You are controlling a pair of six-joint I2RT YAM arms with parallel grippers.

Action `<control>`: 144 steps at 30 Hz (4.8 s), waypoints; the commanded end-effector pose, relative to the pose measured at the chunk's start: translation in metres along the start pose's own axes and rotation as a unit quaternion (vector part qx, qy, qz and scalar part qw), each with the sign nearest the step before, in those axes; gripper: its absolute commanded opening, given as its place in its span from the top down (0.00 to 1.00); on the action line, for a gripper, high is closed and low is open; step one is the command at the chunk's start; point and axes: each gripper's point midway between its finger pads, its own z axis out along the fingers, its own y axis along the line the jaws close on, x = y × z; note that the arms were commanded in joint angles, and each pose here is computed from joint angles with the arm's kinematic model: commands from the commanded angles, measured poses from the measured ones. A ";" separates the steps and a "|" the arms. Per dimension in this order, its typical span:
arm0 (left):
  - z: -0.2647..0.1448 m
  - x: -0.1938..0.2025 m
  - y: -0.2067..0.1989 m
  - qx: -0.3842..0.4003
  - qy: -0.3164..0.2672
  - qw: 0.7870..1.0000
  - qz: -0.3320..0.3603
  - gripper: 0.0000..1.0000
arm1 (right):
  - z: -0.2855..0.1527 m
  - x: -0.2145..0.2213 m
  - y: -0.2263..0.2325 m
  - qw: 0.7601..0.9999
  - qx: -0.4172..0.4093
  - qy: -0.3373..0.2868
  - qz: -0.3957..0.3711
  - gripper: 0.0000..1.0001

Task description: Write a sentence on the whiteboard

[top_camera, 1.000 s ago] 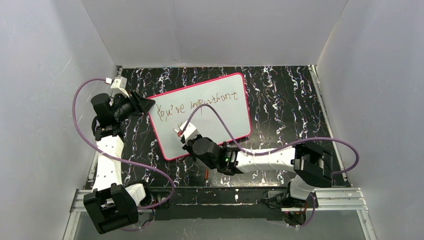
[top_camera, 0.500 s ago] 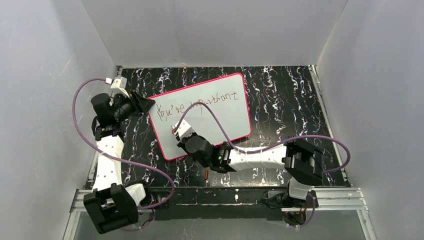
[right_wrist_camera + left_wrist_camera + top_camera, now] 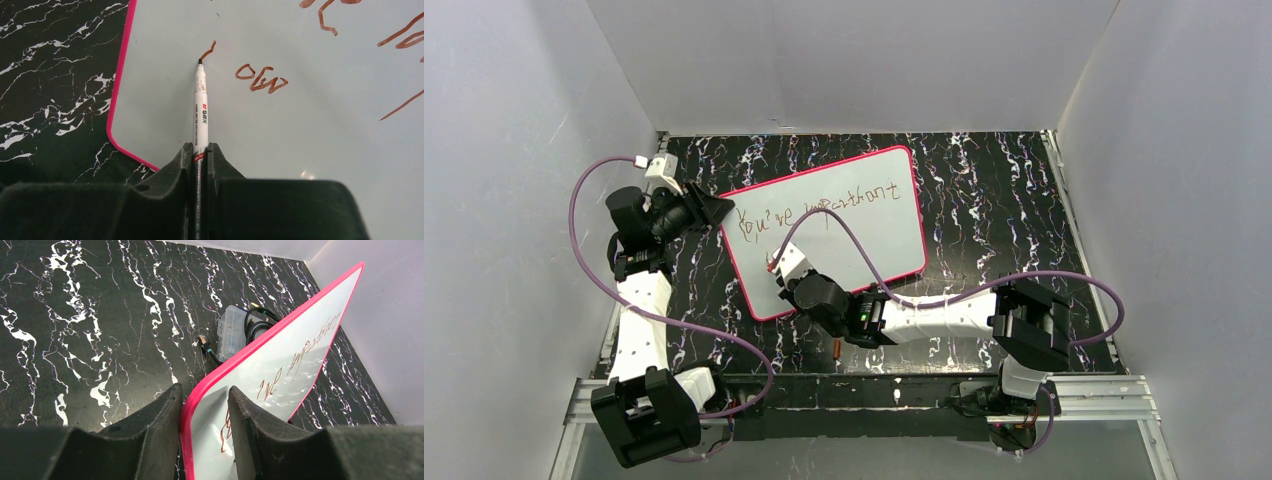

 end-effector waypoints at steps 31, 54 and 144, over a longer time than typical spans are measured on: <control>-0.004 -0.005 -0.013 0.021 -0.007 1.000 0.014 0.63 | 0.005 -0.022 -0.030 0.996 0.078 -0.025 0.038 0.99; -0.004 -0.005 -0.013 0.020 -0.007 1.000 0.014 0.63 | -0.004 0.012 -0.025 0.998 0.051 0.013 0.037 0.99; -0.010 -0.001 -0.002 -0.035 -0.002 0.999 0.026 0.15 | -0.088 -0.023 -0.099 0.994 0.062 -0.027 0.083 0.99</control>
